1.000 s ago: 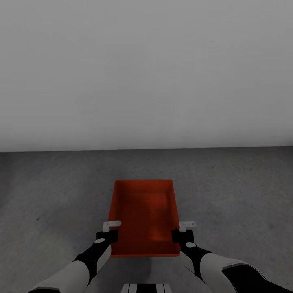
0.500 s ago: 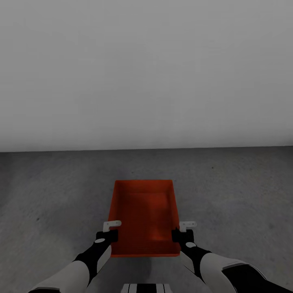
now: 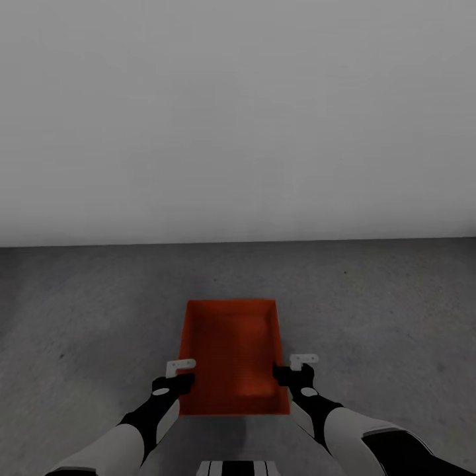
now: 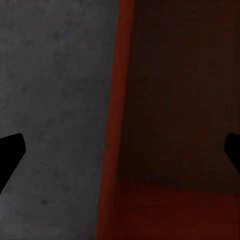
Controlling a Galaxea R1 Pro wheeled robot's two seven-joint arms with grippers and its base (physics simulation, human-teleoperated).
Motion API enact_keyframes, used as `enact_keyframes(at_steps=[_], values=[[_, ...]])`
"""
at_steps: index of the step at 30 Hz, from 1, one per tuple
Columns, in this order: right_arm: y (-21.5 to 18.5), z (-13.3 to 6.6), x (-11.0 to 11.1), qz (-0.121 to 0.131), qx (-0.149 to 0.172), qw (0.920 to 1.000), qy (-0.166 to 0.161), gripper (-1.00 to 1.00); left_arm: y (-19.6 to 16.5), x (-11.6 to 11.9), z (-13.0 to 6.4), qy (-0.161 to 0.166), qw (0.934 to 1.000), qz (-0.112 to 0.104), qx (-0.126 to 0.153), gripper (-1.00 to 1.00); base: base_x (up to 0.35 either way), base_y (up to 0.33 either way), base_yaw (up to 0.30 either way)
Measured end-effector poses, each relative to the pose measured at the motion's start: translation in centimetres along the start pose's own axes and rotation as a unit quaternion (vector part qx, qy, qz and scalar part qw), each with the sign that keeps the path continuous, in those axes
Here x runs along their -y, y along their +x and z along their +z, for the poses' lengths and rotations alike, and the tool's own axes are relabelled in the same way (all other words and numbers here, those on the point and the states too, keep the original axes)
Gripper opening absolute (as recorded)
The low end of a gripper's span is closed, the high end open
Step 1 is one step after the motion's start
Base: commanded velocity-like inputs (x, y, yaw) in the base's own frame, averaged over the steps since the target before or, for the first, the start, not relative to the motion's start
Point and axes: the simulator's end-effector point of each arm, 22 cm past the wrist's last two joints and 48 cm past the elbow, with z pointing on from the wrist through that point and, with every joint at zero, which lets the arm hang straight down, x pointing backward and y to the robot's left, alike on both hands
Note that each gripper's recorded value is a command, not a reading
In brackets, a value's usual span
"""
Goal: Move the two storage containers from the living room to the garage. In the garage, place one container on the floor and stack the other container on top of it (either order is fine).
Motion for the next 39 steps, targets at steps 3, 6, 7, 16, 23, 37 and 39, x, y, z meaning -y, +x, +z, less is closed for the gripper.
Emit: enact_keyframes(at_steps=[3, 6, 7, 16, 23, 37, 39], values=[[-0.01, 0.00, -0.04, -0.001, 0.000, 1.0000, -0.001, 1.00, -0.02, -0.01, 0.00, 0.000, 1.0000, 0.000, 0.000, 1.00, 0.000, 0.000, 0.000], [-0.01, 0.00, -0.05, -0.002, 0.000, 1.0000, -0.001, 1.00, -0.03, -0.02, 0.00, 0.000, 1.0000, 0.000, 0.000, 1.00, 0.000, 0.000, 0.000], [0.00, 0.00, -0.04, -0.001, 0.000, 1.0000, 0.000, 1.00, -0.03, -0.02, 0.00, 0.000, 1.0000, 0.000, 0.000, 1.00, 0.000, 0.000, 0.000], [0.02, 0.01, 0.11, 0.001, 0.000, 1.0000, 0.001, 1.00, -0.03, -0.02, 0.00, 0.000, 1.0000, 0.000, 0.000, 1.00, 0.000, 0.000, 0.000], [0.03, 0.01, 0.17, 0.002, -0.001, 1.0000, 0.002, 1.00, -0.01, 0.02, 0.00, 0.000, 1.0000, -0.001, 0.000, 1.00, 0.000, 0.000, 0.000], [0.03, 0.01, 0.21, 0.002, -0.001, 1.0000, 0.003, 1.00, -0.03, -0.05, 0.00, -0.001, 1.0000, -0.001, 0.000, 1.00, 0.000, 0.000, 0.000], [0.03, 0.01, 0.18, 0.002, -0.001, 1.0000, 0.003, 1.00, -0.03, -0.05, 0.00, -0.001, 1.0000, -0.001, 0.000, 1.00, 0.000, 0.000, 0.000]])
